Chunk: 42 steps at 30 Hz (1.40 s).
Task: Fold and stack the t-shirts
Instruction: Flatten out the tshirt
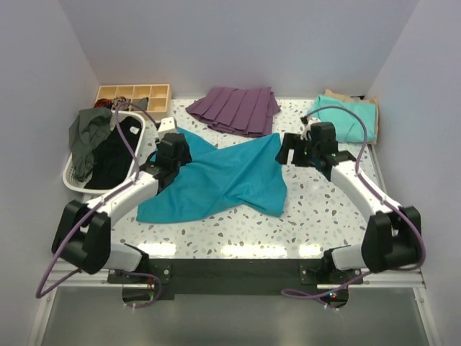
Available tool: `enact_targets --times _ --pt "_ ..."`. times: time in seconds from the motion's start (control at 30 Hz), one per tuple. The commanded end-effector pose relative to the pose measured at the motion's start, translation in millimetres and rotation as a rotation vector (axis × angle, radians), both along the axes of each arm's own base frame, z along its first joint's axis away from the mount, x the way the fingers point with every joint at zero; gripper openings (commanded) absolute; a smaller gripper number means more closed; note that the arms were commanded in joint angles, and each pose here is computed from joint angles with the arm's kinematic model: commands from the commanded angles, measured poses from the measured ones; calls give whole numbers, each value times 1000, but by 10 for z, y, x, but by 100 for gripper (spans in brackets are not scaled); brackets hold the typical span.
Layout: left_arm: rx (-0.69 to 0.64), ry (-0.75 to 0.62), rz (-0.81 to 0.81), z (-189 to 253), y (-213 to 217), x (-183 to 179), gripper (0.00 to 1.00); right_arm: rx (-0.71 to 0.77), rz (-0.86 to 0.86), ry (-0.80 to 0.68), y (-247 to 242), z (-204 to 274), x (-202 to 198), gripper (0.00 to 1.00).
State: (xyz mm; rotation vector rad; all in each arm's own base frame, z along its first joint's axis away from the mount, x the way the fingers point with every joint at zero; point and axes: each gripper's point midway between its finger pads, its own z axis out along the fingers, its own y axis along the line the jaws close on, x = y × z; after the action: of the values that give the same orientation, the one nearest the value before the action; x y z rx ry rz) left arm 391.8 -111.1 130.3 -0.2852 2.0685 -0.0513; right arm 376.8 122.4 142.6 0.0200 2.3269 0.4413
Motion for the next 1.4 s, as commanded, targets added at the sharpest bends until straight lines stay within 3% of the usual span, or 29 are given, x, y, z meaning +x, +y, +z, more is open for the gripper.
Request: enact_targets --times 0.0,0.3,0.53,0.67,0.8,0.83,1.37 --pt "-28 134 95 -384 196 -545 51 101 41 57 77 -41 -616 86" --pt "-115 276 200 -852 262 -1448 50 144 63 253 117 -489 -1426 76" --pt "-103 327 228 -957 291 -1705 50 196 84 348 306 -843 -1804 72" --pt "-78 351 245 -1035 345 -1795 50 236 110 342 440 -917 -1824 70" --pt "-65 353 246 -1048 364 -1817 50 247 122 326 497 -972 -1735 57" --pt "-61 345 250 -1036 376 -1809 50 247 125 320 506 -978 -1709 49" --pt "-33 313 254 -954 436 -1776 51 80 91 295 273 -990 -1653 63"
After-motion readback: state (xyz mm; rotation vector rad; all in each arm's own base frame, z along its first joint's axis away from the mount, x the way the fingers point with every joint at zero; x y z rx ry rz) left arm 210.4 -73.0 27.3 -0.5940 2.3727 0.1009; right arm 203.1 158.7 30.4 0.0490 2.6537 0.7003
